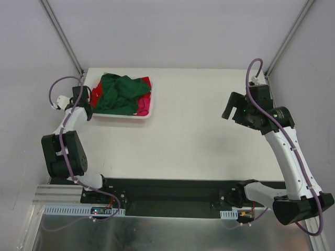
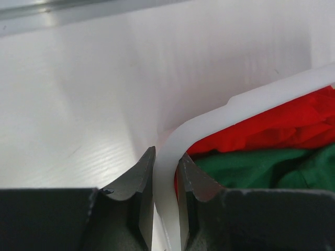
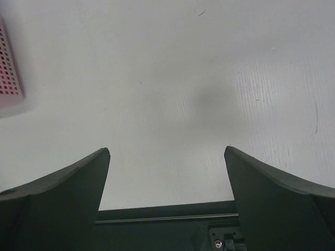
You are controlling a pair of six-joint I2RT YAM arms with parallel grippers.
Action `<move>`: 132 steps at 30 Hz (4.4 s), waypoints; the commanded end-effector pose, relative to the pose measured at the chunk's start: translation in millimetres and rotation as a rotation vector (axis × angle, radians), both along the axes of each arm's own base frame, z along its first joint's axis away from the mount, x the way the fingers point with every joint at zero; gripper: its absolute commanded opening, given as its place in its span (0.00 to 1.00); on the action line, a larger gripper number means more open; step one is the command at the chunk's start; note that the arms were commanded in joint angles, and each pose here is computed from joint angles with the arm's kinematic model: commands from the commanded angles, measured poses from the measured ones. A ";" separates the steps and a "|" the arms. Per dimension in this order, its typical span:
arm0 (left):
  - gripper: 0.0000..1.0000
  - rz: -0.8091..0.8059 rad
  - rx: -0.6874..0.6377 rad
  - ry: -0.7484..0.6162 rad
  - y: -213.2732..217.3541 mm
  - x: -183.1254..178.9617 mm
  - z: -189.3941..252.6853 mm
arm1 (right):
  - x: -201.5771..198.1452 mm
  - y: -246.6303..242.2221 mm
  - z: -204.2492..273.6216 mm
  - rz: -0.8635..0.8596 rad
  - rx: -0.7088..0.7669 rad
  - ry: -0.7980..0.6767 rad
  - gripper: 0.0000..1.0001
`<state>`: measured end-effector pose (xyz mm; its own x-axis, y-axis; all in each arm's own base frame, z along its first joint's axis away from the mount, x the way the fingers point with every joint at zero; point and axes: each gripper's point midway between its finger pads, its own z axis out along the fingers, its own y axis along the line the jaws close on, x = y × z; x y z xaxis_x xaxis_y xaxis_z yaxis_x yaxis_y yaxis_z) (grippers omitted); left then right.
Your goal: Fold and stack the t-shirts
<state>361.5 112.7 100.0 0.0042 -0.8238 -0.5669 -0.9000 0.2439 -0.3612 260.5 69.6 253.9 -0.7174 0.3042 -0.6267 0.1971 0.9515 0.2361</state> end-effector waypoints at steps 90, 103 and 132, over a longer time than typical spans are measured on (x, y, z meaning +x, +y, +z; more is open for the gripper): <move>0.98 -0.846 0.243 -0.407 -127.9 -42.3 163.7 | 58.3 77.7 46.5 0.202 0.268 -0.285 0.96; 0.99 -0.801 0.088 -0.349 -107.7 42.1 166.8 | 80.8 108.5 47.1 0.264 0.368 -0.257 0.96; 0.99 -0.912 -0.001 -0.391 -129.0 -11.9 158.2 | 52.2 97.8 85.6 0.410 0.260 -0.407 0.96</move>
